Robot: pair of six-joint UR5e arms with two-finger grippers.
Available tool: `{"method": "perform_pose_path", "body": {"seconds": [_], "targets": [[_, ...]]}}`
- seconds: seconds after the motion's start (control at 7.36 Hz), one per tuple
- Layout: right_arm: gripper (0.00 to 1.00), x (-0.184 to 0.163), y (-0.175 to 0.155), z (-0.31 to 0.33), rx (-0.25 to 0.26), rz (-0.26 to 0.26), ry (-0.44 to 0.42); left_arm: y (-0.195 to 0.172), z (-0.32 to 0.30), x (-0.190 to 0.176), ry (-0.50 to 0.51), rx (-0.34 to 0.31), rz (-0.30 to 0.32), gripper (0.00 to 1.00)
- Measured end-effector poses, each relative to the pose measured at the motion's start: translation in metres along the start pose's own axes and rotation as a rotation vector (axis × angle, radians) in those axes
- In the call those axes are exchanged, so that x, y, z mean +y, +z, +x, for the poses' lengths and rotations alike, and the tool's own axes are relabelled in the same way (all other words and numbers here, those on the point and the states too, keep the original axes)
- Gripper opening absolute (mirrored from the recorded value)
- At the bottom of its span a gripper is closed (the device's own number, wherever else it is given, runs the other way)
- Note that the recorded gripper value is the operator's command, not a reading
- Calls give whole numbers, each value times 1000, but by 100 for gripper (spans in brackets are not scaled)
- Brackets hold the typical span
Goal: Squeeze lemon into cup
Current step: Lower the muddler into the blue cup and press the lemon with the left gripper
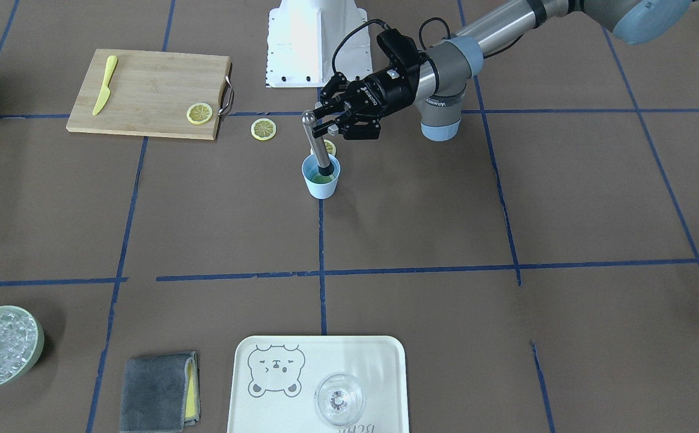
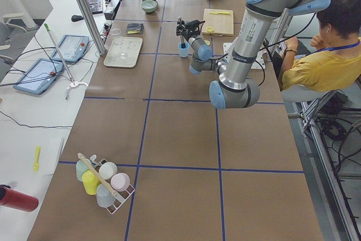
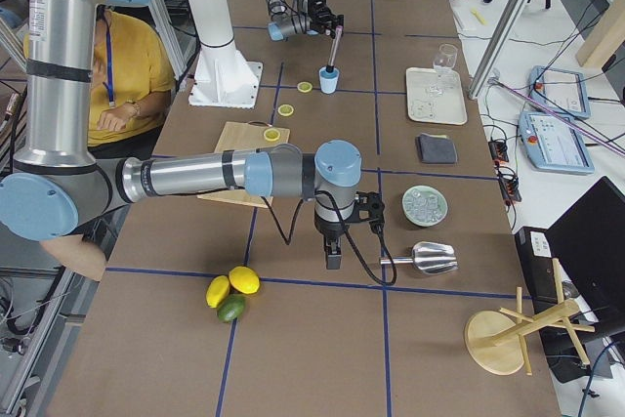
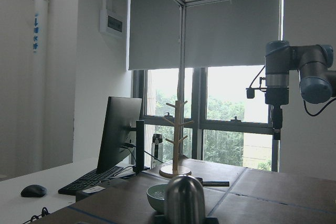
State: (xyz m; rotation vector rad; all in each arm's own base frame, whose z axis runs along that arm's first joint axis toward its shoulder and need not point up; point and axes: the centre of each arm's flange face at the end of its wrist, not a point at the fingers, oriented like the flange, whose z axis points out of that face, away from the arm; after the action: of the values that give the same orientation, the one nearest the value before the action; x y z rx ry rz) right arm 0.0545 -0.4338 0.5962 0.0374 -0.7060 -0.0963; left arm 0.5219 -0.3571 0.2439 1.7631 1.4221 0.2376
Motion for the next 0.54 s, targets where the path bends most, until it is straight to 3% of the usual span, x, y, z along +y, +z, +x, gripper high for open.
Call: {"method": "perform_pose_path", "body": {"seconds": [0.54], "targets": [[100, 0, -1, 0, -1, 1, 1, -1, 18, 24, -5, -12, -31, 0]]}}
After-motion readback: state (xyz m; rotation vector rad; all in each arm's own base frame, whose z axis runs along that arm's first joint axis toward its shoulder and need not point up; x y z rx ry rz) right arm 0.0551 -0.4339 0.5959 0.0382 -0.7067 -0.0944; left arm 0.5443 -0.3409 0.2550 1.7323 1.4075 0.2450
